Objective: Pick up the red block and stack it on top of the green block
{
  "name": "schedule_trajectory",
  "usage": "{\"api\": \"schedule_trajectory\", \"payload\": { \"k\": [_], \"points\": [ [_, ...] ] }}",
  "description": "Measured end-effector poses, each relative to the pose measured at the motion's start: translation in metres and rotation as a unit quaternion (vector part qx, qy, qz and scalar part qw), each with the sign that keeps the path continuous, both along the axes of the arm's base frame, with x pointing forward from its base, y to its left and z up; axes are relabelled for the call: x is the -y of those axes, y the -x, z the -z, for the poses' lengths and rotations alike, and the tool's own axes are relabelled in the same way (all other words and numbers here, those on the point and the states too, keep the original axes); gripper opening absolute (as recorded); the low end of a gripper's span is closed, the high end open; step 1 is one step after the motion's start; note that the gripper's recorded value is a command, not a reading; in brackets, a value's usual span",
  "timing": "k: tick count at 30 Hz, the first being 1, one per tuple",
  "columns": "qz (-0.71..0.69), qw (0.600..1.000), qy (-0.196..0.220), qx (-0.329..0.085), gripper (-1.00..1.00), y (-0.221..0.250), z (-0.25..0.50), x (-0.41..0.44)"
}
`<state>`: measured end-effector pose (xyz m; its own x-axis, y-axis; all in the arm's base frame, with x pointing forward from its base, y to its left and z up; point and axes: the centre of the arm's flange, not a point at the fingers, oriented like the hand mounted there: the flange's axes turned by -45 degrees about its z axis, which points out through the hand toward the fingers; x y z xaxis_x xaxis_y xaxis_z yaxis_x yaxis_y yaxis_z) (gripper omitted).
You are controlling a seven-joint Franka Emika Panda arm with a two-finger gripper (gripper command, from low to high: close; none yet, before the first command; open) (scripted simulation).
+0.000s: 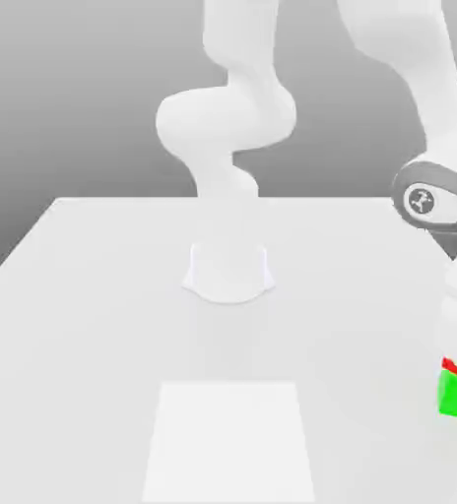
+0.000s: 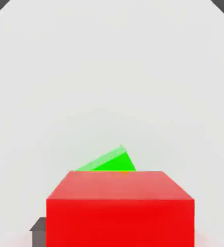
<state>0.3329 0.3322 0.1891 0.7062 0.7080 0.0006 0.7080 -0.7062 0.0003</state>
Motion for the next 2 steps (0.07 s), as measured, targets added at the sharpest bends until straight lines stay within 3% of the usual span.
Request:
{"api": "schedule_trajectory", "payload": {
  "k": [2],
  "points": [
    [0.000, 1.000, 0.000, 0.000, 1.00, 0.0000, 0.0000, 0.0000]
  ]
}}
